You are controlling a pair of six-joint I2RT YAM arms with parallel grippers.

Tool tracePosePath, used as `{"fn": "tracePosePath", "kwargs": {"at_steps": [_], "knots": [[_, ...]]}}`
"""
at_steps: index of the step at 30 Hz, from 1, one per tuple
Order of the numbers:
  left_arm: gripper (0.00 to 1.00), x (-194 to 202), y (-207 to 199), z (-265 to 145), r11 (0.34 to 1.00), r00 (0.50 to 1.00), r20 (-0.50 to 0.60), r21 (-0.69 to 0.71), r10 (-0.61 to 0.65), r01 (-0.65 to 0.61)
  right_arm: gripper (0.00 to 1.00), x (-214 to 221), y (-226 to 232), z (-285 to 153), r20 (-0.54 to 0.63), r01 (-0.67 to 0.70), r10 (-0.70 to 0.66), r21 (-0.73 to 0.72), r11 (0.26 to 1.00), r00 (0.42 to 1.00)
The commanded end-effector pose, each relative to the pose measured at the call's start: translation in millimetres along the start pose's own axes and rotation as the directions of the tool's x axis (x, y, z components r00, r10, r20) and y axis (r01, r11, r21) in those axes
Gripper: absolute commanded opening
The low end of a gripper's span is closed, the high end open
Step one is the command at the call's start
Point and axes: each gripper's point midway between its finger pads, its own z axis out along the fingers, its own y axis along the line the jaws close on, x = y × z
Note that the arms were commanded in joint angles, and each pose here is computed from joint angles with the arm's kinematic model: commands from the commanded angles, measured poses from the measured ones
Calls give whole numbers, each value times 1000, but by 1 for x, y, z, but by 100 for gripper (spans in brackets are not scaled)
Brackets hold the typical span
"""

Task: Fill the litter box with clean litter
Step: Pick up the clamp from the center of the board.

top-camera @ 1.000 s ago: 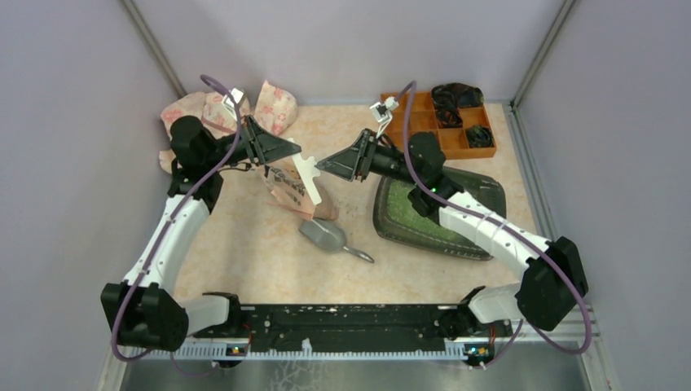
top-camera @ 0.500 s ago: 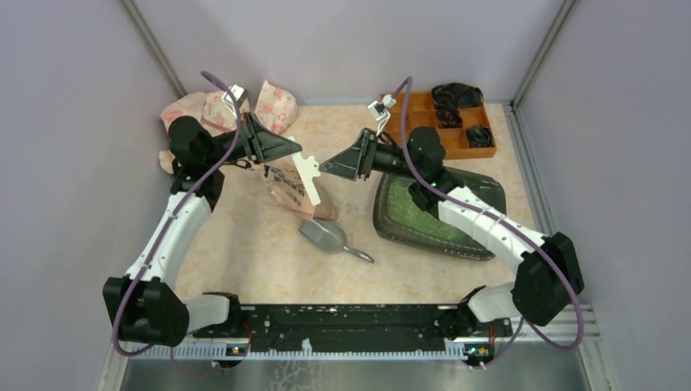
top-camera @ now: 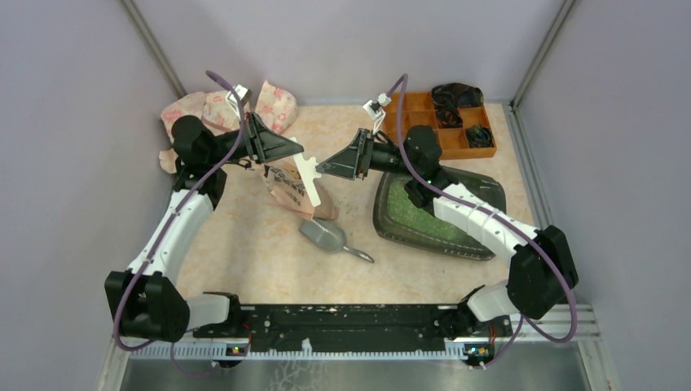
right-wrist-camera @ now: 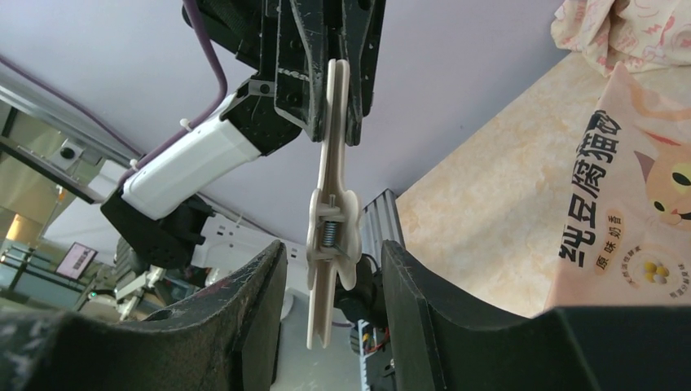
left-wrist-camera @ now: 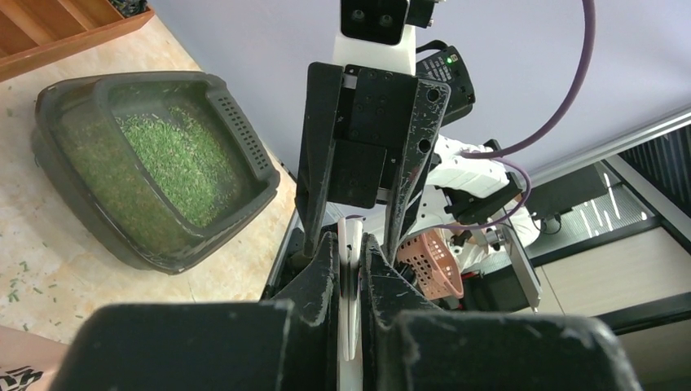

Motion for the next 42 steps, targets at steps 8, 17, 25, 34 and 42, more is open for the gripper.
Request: {"fn": "tracePosePath", "kwargs": {"at_steps": [8,17,25,34,42], "knots": [[1,6,3,2,999,999,-20,17,27,-27,43,-21,31,4,33,84,-82,-96,992,996],[0,7,6,3,1000,999,-20,14,25,-25,39,-16,32,8,15,82,-81,-102,991,997],[0,6,7,3,1000,999,-17,9,27,-26,31,-13,31,8,1,77,-78,-101,992,997],[23,3,8,5,1000,1000,-18,1,24,-24,0,-12,34,6,-6,87,-88,-102,991,996],[55,-11,7,8,997,998,-11,-24,70,-70,0,-17,34,8,-13,113,-114,-70,991,993]]}}
